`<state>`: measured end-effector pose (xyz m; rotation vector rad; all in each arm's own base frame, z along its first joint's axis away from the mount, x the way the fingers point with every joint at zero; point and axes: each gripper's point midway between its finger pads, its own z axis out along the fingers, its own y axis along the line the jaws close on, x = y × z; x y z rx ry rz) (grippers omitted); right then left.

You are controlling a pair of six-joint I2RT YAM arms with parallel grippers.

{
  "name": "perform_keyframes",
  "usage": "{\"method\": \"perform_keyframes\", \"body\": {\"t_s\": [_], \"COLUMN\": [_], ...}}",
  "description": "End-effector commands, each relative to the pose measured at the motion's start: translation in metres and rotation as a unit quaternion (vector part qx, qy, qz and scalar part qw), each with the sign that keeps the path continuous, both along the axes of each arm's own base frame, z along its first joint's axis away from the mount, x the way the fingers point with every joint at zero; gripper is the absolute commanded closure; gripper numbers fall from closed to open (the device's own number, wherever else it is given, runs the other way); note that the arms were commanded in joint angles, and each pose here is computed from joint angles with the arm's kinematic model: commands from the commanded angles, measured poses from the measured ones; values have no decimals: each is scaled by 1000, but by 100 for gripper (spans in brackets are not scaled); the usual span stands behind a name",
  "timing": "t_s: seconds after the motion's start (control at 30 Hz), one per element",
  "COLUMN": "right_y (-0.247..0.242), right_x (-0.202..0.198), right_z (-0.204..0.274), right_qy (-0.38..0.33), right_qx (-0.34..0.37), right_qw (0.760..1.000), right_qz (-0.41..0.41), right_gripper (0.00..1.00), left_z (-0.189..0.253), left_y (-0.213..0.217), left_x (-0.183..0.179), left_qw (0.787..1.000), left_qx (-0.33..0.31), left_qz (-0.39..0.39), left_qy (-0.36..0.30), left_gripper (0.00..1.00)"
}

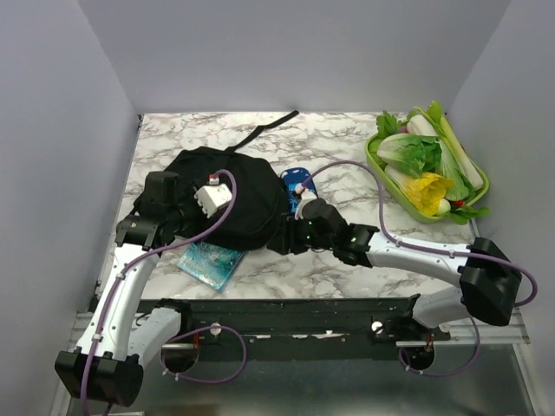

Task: Pack the student bag
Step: Place the book in the student bag, then pick up the book from the center of the board.

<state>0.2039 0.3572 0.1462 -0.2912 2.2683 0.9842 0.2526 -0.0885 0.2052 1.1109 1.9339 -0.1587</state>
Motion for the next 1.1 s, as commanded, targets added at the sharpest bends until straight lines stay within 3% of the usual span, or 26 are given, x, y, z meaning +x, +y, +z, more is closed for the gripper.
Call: {"method": "perform_keyframes", "body": {"t_s": [0.0,0.07,0.2,0.33,0.4,0.73,0.97,1.07], "right_y": [24,32,53,68,75,53,47,51], "right_x": [-27,-30,-22,4,17,90,122,131], "right_z": [-20,-37,-53,-68,-65,-77,-78,-76], "right_qy": [-1,18,25,18,8,-9,0,2], "right_qx": [17,8,-5,-48,-58,-98,-102,-105], "right_qw": [995,993,991,993,994,995,993,992], "right_qz": [97,114,135,107,95,-29,-63,-71], "right_gripper": [48,46,44,45,45,45,44,42], "left_z": [-40,-57,-71,-100,-109,-144,-123,-121], "left_y": [7,19,29,44,48,82,68,67], "left_x": [-54,-52,-45,-51,-47,53,111,119], "left_qw": [983,982,984,972,971,983,987,987], "left_qx": [68,87,61,53,53,97,77,64], "left_qz": [-154,-145,-115,-104,-94,48,82,98], "left_qy": [69,82,121,205,214,149,115,113], "left_gripper": [22,23,25,28,30,32,33,33]}}
